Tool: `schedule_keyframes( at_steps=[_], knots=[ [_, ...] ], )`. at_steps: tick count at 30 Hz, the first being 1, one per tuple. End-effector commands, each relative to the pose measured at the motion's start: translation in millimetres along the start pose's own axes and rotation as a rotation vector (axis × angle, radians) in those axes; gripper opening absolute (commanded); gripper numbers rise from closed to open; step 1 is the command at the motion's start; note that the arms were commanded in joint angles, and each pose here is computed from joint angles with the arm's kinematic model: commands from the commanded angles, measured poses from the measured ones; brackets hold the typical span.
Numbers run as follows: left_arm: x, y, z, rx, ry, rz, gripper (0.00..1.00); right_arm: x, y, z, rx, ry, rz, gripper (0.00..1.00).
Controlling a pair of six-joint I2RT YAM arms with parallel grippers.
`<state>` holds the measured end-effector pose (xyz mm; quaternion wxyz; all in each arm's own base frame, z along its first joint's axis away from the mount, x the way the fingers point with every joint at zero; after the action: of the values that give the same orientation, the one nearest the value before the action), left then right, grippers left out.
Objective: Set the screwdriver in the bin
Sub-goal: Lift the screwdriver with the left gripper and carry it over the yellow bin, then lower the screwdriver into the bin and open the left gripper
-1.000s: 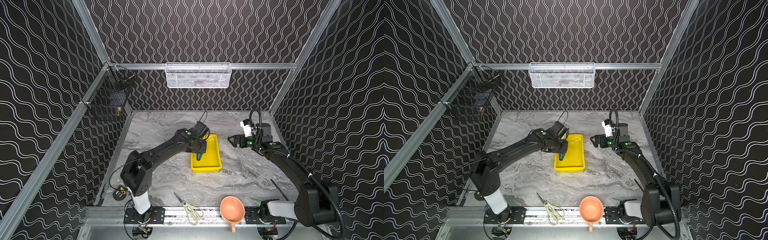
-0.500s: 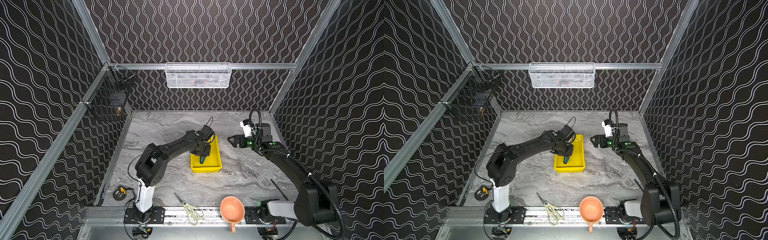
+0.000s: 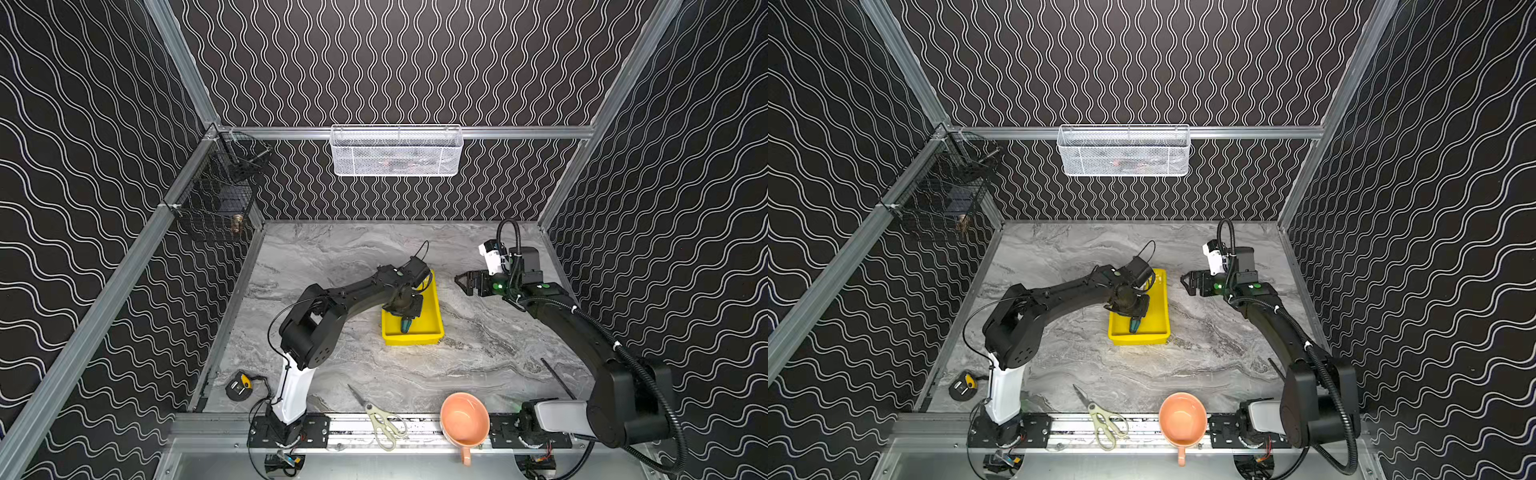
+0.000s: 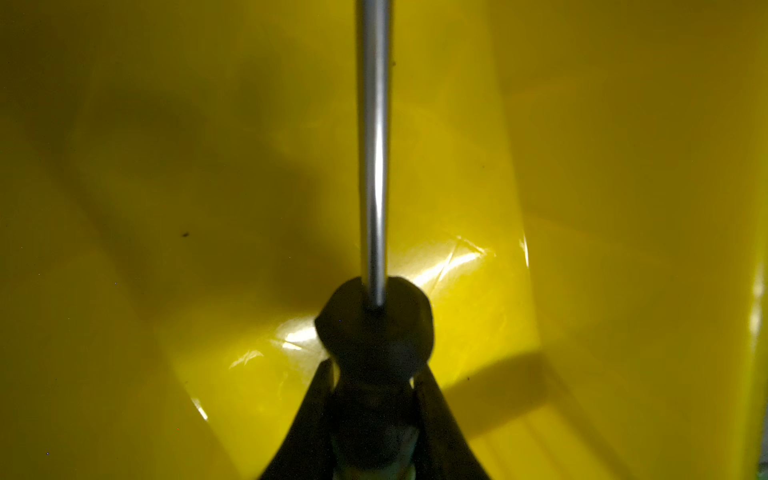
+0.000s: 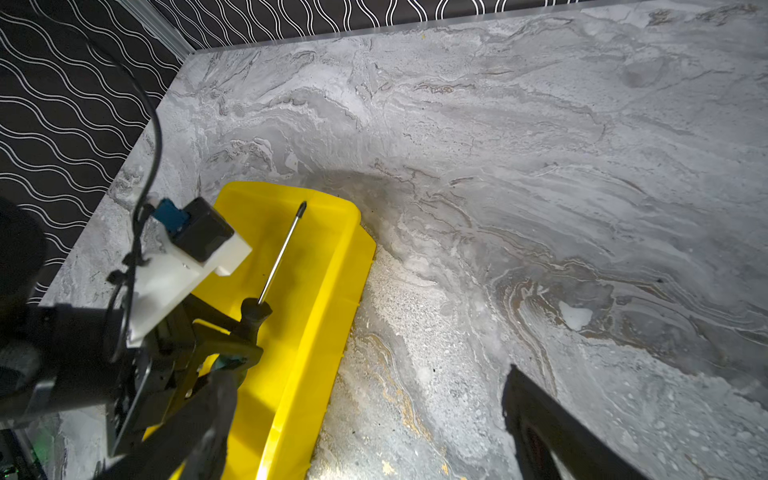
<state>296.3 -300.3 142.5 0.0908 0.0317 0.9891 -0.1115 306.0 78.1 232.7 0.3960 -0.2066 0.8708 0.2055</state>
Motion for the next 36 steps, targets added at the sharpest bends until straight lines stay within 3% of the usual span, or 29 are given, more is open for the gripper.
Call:
schedule_keyframes(
  at_steps=[1,20,28,36],
  knots=[
    [6,-1,-2,0.001,0.012,0.013,0.0,-4,1,0,-0.006,-0.012,-0.019,1.0],
    [21,-7,-2,-0.087,0.017,0.074,0.02,-4,1,-1,-0.006,-0.011,-0.018,1.0],
    [22,-7,11,-0.097,0.033,0.074,0.1,-3,2,-2,-0.006,-0.015,-0.02,1.0],
    [20,-8,14,-0.098,0.025,0.076,0.25,-4,2,-3,-0.004,-0.014,-0.021,1.0]
  ],
)
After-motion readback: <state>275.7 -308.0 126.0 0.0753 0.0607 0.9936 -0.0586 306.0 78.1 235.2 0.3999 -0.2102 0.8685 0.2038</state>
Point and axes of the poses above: each gripper's point midway between its finger pads, its own z axis out along the fingers, its own y axis along the line the jaws close on, x = y × z, the point moved 10 cm from there along -z, back along the fingers, and after that the axes turned 12 degrees about -z, right-handed, at the moved point
